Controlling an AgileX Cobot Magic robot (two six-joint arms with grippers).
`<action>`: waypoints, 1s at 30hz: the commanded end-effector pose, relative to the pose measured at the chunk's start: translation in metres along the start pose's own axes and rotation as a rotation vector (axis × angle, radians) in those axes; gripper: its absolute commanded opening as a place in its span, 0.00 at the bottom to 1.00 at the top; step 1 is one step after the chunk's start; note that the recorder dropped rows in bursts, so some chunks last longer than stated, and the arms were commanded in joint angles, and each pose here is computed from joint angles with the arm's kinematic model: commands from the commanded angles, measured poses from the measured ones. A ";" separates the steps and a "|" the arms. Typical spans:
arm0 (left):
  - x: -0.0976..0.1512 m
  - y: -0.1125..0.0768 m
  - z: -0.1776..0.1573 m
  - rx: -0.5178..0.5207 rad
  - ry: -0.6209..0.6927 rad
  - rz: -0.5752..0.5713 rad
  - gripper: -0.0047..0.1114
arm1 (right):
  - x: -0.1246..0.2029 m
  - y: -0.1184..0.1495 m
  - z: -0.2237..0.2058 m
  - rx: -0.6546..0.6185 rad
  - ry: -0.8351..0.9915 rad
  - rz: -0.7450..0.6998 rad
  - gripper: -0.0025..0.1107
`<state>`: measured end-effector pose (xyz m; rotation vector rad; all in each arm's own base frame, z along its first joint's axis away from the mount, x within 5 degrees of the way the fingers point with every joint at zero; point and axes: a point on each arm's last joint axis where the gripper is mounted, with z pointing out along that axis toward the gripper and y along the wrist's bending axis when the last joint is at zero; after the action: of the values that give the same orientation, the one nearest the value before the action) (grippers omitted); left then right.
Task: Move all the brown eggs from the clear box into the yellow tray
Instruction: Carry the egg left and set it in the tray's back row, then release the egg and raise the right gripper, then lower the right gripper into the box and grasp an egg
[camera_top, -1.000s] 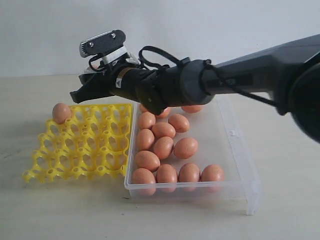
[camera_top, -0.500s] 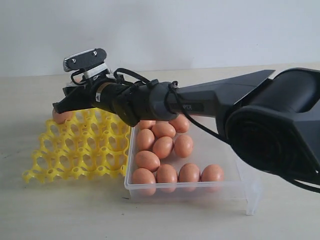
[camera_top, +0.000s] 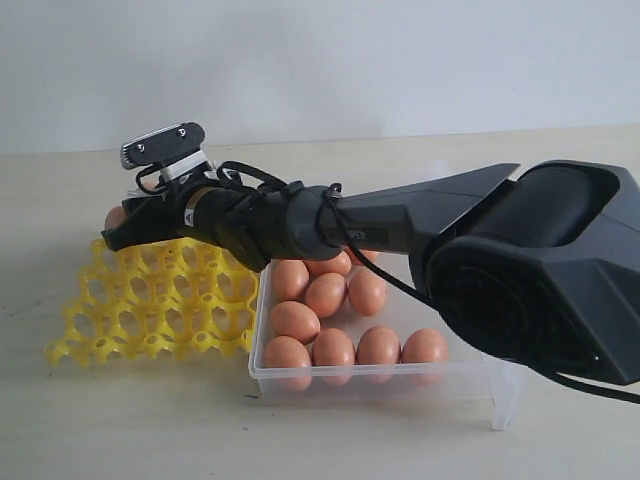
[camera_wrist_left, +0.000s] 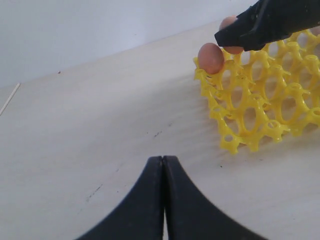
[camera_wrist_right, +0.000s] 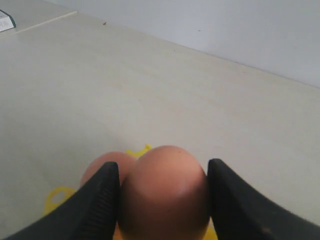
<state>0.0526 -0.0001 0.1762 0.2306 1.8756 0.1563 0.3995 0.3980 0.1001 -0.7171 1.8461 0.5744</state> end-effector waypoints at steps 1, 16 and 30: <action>-0.002 0.000 -0.001 -0.002 -0.015 -0.005 0.04 | -0.001 0.000 0.000 -0.001 0.001 -0.010 0.52; -0.002 0.000 -0.001 -0.002 -0.015 -0.005 0.04 | -0.068 -0.001 -0.044 0.063 0.170 -0.093 0.57; -0.002 0.000 -0.001 -0.002 -0.015 -0.005 0.04 | -0.076 -0.073 -0.161 0.450 0.853 0.121 0.57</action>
<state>0.0526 -0.0001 0.1762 0.2306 1.8756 0.1563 0.3692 0.2659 0.2338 -0.6262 2.6484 -0.1178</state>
